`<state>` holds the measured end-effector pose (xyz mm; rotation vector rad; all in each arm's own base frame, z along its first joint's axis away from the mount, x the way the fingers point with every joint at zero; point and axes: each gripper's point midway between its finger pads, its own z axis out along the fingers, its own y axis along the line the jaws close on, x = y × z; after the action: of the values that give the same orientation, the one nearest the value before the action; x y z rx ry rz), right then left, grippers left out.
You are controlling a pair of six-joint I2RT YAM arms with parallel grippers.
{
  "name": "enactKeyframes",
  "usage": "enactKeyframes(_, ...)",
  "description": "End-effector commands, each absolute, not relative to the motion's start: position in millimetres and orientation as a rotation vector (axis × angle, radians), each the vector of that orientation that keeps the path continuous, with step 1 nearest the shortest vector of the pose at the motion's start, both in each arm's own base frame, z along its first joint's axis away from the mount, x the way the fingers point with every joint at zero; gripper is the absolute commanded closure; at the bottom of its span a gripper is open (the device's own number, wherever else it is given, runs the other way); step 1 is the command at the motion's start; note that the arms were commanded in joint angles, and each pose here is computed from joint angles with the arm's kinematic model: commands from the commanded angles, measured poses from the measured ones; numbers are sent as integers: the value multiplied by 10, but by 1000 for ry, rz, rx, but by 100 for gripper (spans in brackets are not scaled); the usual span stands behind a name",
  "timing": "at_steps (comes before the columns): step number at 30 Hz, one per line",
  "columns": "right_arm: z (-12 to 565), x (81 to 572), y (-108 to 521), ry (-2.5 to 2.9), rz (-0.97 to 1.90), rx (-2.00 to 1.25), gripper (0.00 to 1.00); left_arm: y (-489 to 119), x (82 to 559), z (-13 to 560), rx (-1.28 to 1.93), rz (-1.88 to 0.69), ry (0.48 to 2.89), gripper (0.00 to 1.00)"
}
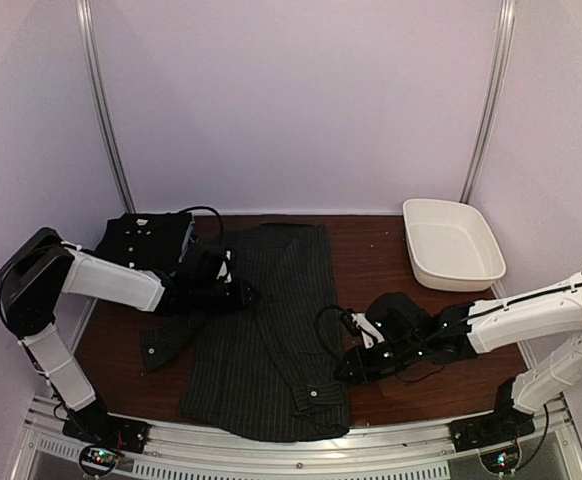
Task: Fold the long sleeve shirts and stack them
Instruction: Fold the flattened shirt at the center of the board, then move the 1/3-folded shirt to the center of the board.
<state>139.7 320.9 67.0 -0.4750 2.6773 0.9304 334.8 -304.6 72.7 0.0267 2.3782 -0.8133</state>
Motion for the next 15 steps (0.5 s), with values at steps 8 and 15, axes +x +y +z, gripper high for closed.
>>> enactKeyframes(8, 1167, 1893, 3449, 2474, 831, -464, 63, -2797, 3371, 1220, 77, -713, 2271, 65)
enactKeyframes(15, 1394, 3007, 3555, 2349, 727, -423, 61, -2604, 3371, 1244, 73, -662, 2299, 65)
